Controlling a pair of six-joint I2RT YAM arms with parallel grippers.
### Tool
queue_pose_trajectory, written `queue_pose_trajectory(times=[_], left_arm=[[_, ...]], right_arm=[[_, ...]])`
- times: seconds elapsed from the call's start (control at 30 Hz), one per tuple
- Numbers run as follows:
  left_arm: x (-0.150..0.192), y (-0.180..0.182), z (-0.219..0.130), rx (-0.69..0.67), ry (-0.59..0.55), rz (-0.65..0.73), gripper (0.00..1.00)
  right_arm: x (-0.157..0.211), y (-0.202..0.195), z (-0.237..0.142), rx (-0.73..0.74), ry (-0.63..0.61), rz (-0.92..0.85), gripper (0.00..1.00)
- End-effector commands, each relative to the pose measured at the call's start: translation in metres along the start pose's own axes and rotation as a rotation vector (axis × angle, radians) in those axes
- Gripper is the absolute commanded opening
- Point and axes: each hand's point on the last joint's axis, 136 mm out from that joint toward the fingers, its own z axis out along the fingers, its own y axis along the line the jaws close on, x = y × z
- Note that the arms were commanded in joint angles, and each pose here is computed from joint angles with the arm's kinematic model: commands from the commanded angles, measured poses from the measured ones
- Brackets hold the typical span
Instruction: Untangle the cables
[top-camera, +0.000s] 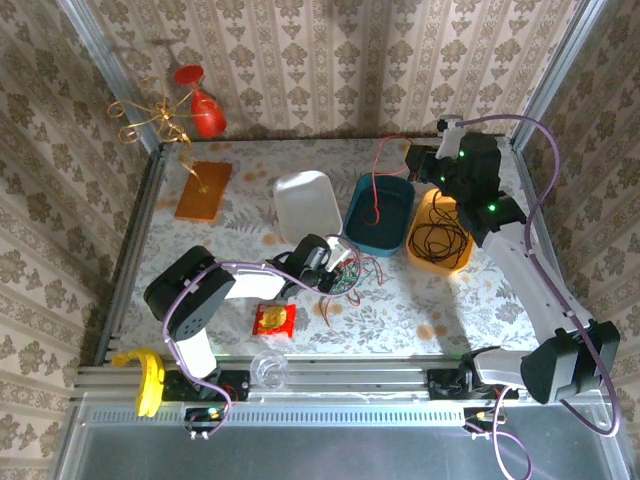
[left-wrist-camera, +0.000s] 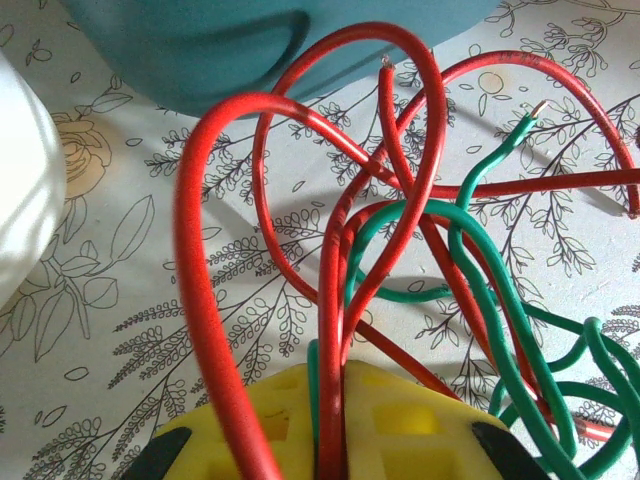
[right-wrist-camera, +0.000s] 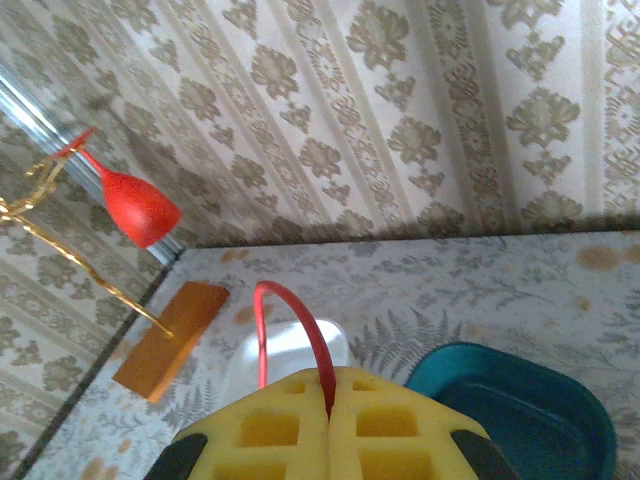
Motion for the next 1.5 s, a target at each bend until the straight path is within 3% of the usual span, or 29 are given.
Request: queue_pose_trajectory(times=[0.0,0.47,0.7,0.9,1.23,1.47], left_arm=[[0.024,-0.001,0.004,-0.005,0.09,0.017,0.11],[0.024,-0.003,0.005,0.0,0.096,0.024,0.11],[0.023,-0.004,0.004,-0.004,0.091,0.029,0.11],[0.026,-0.004,0.004,-0.006,0.097,0.033,0.11],[0.025,-0.006,0.005,-0.001,0.1,0.037,0.11],[0.027,-0.007,0.007,0.008,0.112,0.041,0.11]], right_arm=[[0.023,-0.027,0.012,0.109,0.053,-0.025,0.0],[0.161,-0.109,0.071,0.521,0.437,-0.106,0.0],[0.198,-0.143,0.084,0.703,0.553,-0.135,0.0],[0.196,-0.159,0.084,0.818,0.553,-0.158,0.0],[0.142,-0.156,0.07,0.898,0.422,-0.236,0.0],[0.155,-0.149,0.087,0.862,0.473,-0.282,0.0]])
